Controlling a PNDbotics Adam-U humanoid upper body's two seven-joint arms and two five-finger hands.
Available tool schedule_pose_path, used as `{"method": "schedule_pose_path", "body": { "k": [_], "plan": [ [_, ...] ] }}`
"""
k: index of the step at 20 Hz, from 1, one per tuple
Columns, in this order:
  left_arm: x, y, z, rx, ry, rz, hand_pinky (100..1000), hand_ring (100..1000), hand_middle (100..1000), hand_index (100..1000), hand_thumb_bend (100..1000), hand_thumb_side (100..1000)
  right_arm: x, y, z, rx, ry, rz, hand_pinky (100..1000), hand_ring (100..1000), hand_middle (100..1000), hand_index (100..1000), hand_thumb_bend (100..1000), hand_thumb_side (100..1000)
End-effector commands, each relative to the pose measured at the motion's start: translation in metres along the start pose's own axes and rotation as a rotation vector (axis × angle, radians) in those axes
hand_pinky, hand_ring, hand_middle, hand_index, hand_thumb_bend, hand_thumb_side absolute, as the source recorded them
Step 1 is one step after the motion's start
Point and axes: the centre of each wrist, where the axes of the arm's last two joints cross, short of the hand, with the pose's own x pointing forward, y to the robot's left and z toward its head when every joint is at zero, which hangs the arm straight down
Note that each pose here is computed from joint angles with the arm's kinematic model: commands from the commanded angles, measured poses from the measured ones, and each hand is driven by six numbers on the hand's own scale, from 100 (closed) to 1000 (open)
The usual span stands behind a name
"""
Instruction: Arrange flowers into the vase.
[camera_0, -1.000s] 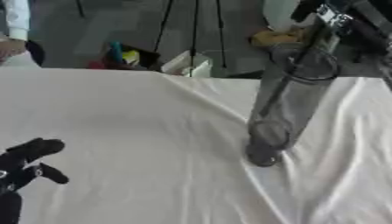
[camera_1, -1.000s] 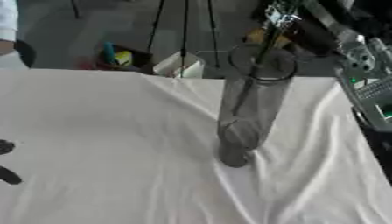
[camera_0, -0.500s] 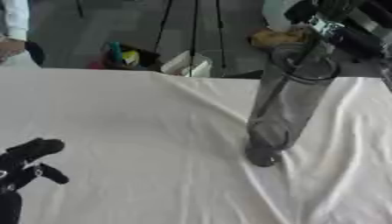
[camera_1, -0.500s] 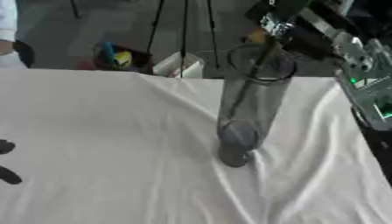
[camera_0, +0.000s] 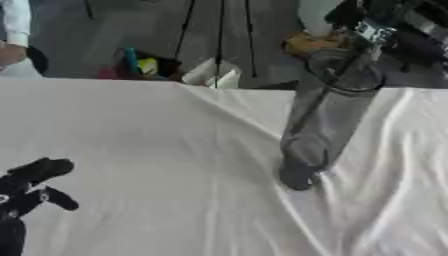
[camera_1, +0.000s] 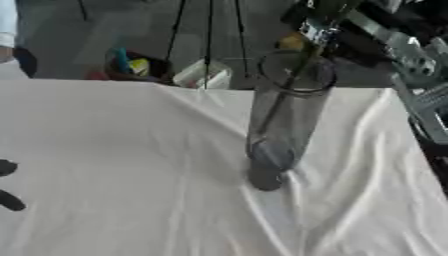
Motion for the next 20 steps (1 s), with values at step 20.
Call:
{"method": "schedule_pose_path", "body": {
  "k": [20],
  "plan": [
    [0.004,0.003,-0.004,-0.001,-0.022,-0.005,478,797,751,895,100,1000,-0.016,-0.022,0.019,0.147,0.011,0.082,877,784,784,885,248,1000]
  ]
}}
